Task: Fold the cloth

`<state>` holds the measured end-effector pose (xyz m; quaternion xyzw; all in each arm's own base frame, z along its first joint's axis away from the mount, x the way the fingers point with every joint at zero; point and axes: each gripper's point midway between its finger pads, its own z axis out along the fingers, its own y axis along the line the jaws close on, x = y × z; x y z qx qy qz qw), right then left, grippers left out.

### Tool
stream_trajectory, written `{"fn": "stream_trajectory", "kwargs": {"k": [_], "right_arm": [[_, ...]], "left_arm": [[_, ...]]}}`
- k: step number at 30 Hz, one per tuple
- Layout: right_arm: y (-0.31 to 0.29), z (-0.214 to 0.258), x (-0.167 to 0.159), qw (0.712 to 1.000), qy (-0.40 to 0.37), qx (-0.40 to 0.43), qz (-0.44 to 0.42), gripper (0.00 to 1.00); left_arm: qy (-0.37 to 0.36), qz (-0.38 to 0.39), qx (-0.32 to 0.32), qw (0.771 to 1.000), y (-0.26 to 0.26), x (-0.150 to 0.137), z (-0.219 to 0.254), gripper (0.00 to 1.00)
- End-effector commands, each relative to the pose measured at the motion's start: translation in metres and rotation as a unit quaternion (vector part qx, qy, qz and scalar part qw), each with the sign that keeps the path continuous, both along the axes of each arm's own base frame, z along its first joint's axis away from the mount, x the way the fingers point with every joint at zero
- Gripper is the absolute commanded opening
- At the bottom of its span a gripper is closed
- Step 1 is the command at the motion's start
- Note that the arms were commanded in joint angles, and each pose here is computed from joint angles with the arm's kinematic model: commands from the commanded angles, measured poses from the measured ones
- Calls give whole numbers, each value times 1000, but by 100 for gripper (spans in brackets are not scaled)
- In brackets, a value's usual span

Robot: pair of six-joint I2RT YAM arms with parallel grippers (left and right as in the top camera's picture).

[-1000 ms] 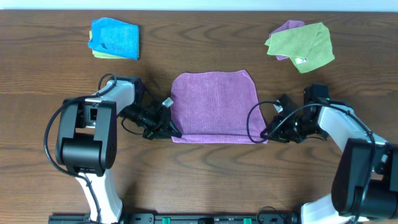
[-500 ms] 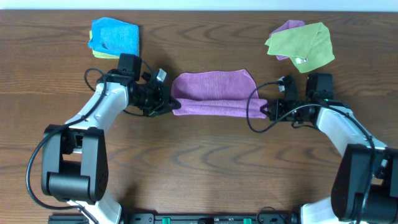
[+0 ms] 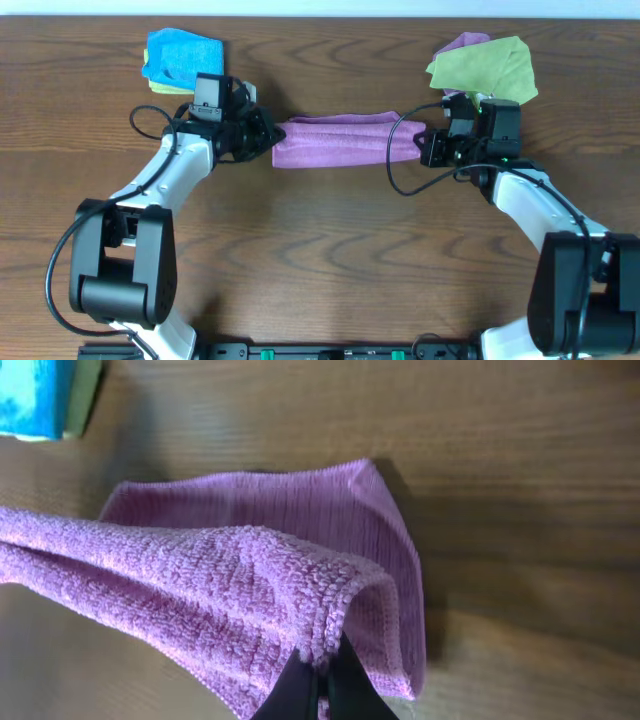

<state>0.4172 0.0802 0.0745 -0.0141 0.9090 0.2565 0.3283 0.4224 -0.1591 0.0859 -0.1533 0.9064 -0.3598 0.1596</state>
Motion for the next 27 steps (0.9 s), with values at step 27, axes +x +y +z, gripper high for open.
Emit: {"fn": "stream_trajectory", "kwargs": {"k": [27], "right_arm": [[-17, -58, 61, 998, 35, -28, -49, 1]], "left_arm": [[-20, 111, 53, 992, 31, 54, -64, 6]]}}
